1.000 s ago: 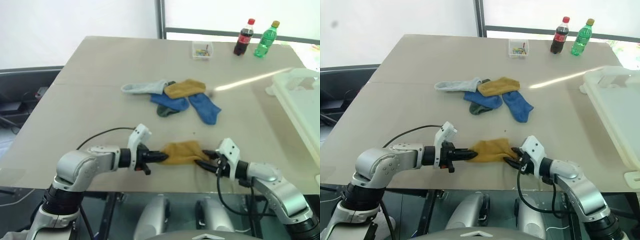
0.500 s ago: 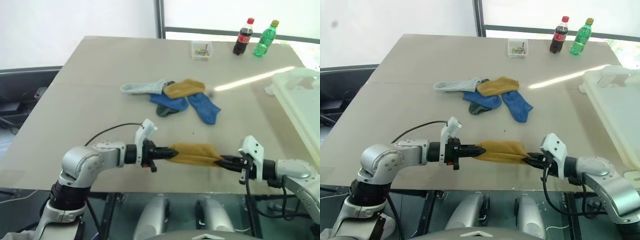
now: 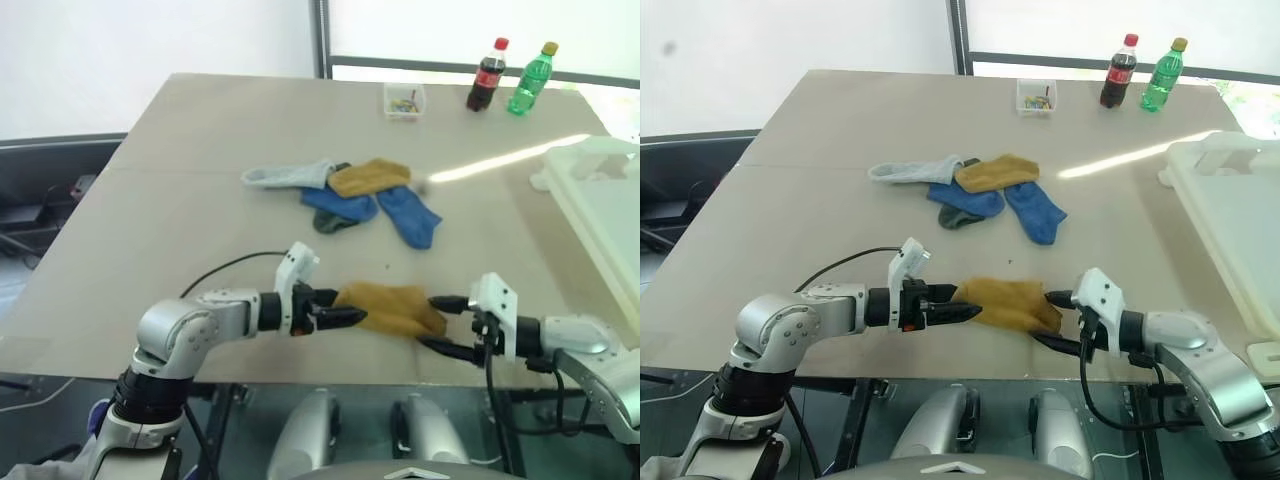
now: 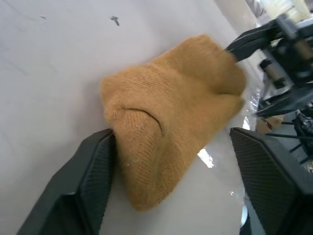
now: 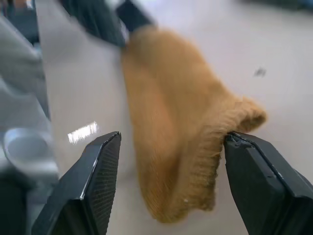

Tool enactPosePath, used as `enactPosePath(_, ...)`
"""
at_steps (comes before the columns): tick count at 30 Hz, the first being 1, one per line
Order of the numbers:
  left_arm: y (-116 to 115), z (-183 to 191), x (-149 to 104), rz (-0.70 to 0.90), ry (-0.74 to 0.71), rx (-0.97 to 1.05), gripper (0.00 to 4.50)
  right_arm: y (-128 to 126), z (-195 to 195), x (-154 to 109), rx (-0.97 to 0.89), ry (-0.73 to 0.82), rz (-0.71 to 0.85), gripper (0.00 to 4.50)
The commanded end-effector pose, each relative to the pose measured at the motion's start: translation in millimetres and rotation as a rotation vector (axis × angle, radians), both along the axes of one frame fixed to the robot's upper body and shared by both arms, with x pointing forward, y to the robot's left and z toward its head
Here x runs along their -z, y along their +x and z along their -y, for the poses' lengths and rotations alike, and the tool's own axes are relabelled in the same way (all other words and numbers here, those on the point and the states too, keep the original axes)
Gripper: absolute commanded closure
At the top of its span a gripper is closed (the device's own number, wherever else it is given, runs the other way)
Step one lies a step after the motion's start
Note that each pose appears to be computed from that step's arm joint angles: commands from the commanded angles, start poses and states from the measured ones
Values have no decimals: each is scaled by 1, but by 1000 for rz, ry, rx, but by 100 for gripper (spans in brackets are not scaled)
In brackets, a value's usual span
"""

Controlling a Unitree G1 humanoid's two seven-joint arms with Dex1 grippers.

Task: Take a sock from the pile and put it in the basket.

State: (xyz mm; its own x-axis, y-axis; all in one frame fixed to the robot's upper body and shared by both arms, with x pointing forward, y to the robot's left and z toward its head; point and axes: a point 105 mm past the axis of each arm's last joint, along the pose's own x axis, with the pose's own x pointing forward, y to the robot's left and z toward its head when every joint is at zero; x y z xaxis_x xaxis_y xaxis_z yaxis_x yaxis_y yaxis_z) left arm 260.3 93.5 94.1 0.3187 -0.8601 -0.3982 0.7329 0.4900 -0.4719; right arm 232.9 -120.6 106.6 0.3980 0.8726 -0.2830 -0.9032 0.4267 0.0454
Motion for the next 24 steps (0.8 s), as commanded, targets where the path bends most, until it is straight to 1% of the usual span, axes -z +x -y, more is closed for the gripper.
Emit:
enactPosePath(1,0,-1,2,1,12,-15,73,9,-3,-4,77,53,-41,105)
enactPosePath(4,0,-1,4,5,20,-12,73,7,-3,12,78,5,-79,105)
enactPosePath(6,-1,-1,4,4,13,-7,69,12,0,21,109,-10,-100,158)
enactPosePath(7,-1,0,4,4,12,-5,69,13,1,23,118,-14,-104,171)
enactPosePath(8,-1,-1,4,1,10,-7,69,14,3,24,124,-16,-105,215)
enactPosePath(9,-1,-2,4,-3,10,-11,69,16,5,25,133,-17,-106,278)
enactPosePath(10,0,-3,5,-9,11,-21,69,17,7,25,141,-17,-110,303)
enactPosePath(11,1,-5,6,-14,15,-32,69,17,8,25,145,-18,-112,352)
enactPosePath(12,2,-6,7,-22,18,-40,69,16,10,25,146,-23,-113,387)
enactPosePath(13,1,-7,8,-26,20,-43,123,16,13,25,144,-33,-111,437)
enactPosePath(14,1,-9,8,-29,22,-47,155,15,15,26,146,-42,-108,450)
enactPosePath(15,1,-11,9,-30,26,-53,212,16,17,26,149,-49,-104,450)
enactPosePath(16,0,-13,10,-31,33,-60,227,16,18,26,151,-53,-100,450)
enactPosePath(18,0,-19,12,-30,43,-75,322,17,22,27,155,-71,-90,450)
enactPosePath(19,0,-22,12,-24,45,-90,360,17,22,28,151,-82,-81,450)
enactPosePath(20,1,-26,12,-16,51,-109,414,17,23,28,145,-92,-67,450)
enactPosePath(21,1,-29,10,5,50,-113,447,17,22,27,139,-90,-53,450)
enactPosePath(23,0,-32,2,48,24,-112,447,18,19,22,132,-69,-26,450)
enactPosePath(24,-1,-32,-8,63,-30,-102,447,18,16,19,126,-61,1,450)
